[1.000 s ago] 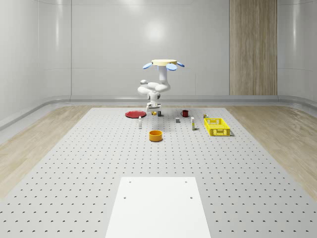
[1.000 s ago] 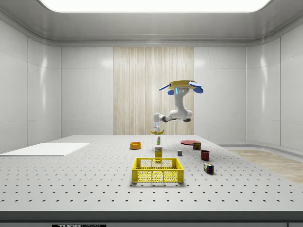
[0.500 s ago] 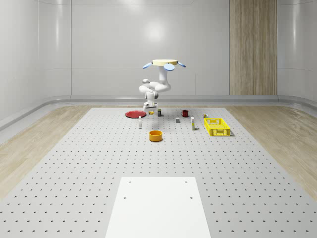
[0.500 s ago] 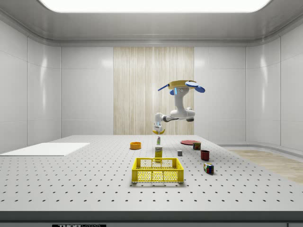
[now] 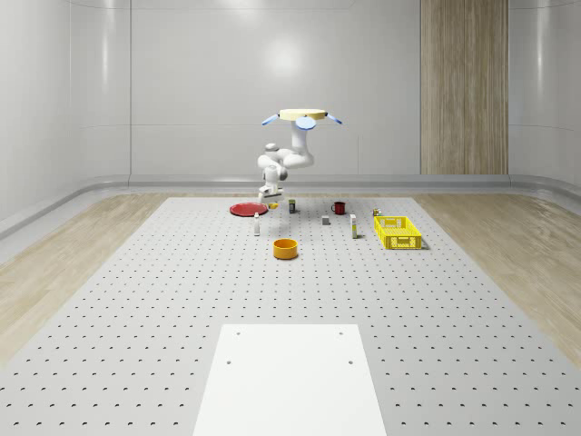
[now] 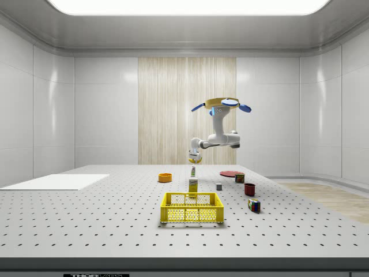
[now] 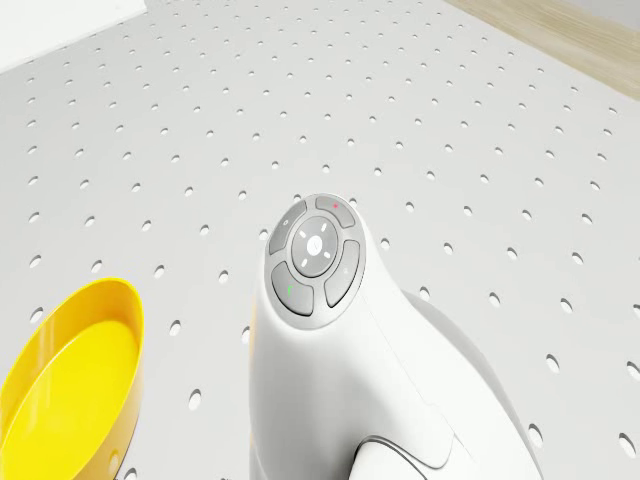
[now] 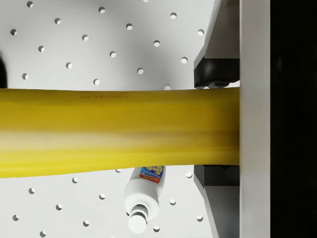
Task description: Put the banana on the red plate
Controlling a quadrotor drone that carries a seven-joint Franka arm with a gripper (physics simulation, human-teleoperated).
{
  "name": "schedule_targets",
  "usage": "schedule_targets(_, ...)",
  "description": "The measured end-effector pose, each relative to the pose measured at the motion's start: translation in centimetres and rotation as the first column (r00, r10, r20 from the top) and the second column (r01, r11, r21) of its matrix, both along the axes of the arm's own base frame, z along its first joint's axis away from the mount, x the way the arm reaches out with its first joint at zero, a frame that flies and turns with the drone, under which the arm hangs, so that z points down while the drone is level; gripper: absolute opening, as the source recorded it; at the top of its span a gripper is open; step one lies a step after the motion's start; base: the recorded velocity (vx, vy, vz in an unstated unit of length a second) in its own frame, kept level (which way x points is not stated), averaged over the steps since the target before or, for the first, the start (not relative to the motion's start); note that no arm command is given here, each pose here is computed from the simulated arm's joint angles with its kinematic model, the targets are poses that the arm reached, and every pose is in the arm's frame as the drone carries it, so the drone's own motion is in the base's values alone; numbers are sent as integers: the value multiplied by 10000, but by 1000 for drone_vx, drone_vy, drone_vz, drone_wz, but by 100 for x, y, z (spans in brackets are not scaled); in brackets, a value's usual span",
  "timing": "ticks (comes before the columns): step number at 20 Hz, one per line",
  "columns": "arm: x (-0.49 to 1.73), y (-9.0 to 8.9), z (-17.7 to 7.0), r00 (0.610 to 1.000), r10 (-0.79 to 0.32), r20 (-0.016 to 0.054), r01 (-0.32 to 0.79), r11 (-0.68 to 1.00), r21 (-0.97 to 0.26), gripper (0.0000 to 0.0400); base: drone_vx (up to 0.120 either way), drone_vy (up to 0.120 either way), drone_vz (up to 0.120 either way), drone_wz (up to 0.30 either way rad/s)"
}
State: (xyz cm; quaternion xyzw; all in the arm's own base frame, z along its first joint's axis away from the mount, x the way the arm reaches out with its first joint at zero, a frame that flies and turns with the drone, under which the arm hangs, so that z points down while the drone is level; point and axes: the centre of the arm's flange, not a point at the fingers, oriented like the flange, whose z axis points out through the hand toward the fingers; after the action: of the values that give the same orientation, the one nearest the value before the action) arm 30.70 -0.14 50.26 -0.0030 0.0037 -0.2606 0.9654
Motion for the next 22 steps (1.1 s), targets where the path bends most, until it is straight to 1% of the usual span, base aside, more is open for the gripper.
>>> schedule_targets(5,0,0,0,9888,-1494,4,1494,9888,-5,193,0,0,0,-300)
schedule_targets(8,0,0,0,9713,-2377,7,2377,9713,-7,193,0,0,0,-300)
schedule_targets(11,0,0,-1,9460,-3240,11,3240,9460,-9,193,0,0,0,-300)
schedule_targets(16,0,-1,-1,8870,-4618,18,4618,8870,-9,193,0,0,0,-300)
schedule_targets(22,0,-1,-1,7899,-6132,27,6132,7899,-5,193,0,0,0,-300)
